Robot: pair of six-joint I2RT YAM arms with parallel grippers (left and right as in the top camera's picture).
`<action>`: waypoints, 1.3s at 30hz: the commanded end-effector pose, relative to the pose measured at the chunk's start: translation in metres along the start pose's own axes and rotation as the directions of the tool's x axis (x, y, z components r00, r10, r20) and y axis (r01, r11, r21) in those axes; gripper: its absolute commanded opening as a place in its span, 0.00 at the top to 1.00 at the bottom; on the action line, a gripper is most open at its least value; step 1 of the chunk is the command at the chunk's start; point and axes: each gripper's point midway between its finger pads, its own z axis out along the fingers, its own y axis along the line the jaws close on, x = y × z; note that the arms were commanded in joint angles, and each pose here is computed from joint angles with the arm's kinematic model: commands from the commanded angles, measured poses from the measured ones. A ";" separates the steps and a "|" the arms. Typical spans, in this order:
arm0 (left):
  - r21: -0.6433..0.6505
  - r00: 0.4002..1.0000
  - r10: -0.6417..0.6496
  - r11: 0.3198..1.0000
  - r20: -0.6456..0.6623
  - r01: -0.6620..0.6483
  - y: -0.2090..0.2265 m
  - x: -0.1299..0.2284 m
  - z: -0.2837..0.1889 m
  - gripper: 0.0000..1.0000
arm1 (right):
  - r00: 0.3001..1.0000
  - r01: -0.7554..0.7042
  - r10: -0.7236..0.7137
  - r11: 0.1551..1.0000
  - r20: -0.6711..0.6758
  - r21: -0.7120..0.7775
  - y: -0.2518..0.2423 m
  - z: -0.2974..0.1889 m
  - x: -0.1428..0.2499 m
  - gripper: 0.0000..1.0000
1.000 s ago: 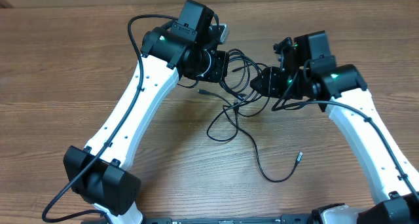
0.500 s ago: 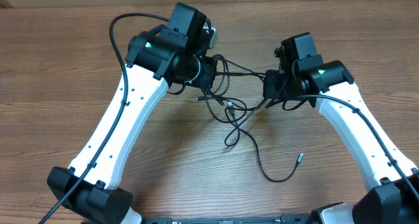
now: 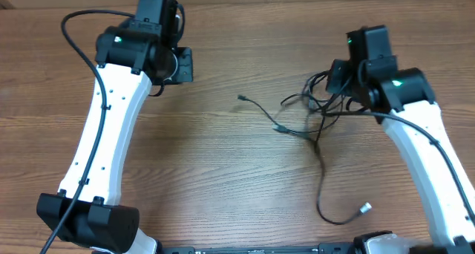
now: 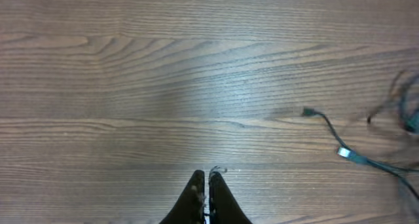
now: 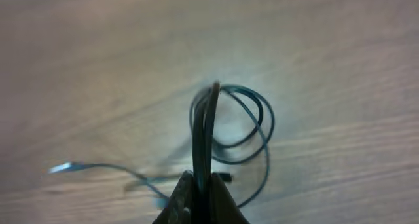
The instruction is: Untangle cables
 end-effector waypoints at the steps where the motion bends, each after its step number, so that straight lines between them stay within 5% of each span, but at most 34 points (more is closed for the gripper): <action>1: 0.122 0.999 -0.032 0.992 0.020 0.029 -0.018 -0.003 -0.016 0.93 | 0.995 0.036 -0.013 0.971 0.097 -0.236 0.039 -0.046 -0.024 0.96; 6: 0.206 1.000 -0.022 0.978 0.008 0.020 -0.035 -0.001 -0.018 0.89 | 0.975 0.218 -0.126 0.714 0.184 -0.665 0.119 -0.099 -0.027 0.96; 11: 0.235 1.000 -0.020 0.972 0.009 0.018 -0.040 -0.002 -0.019 0.85 | 0.939 0.343 -0.150 0.418 0.309 -0.841 0.160 -0.154 -0.032 0.96; 13: 0.236 1.000 -0.020 0.972 0.010 0.018 -0.040 -0.002 -0.019 0.85 | 0.928 0.373 -0.151 0.366 0.341 -0.852 0.164 -0.164 -0.033 0.95; 20: 0.294 1.000 -0.015 0.956 -0.003 0.015 -0.050 0.000 -0.021 0.82 | 0.972 0.223 -0.111 0.698 0.205 -0.680 0.124 -0.102 -0.034 0.96; 25: 0.373 0.999 0.002 0.928 -0.045 0.015 -0.067 0.005 -0.017 0.75 | 0.984 0.180 -0.131 0.742 0.123 -0.645 0.113 -0.090 -0.016 0.94; 31: 0.395 0.992 0.039 0.919 -0.120 0.012 -0.083 0.020 0.005 0.77 | 0.992 0.126 -0.111 0.906 0.061 -0.403 0.067 -0.061 -0.008 0.94; 35: 0.434 0.986 0.089 0.901 -0.141 -0.019 -0.107 0.028 0.015 0.77 | 0.993 0.118 -0.118 0.915 0.023 -0.385 0.062 -0.059 0.001 0.95; 37: 0.441 0.982 0.101 0.897 -0.159 -0.021 -0.118 0.033 0.022 0.77 | 0.993 0.118 -0.120 0.917 0.017 -0.382 0.062 -0.058 0.003 0.91; 39: 0.440 0.977 0.102 0.898 -0.188 -0.009 -0.128 0.039 0.031 0.77 | 0.993 0.116 -0.116 0.933 0.020 -0.340 0.054 -0.055 0.001 0.78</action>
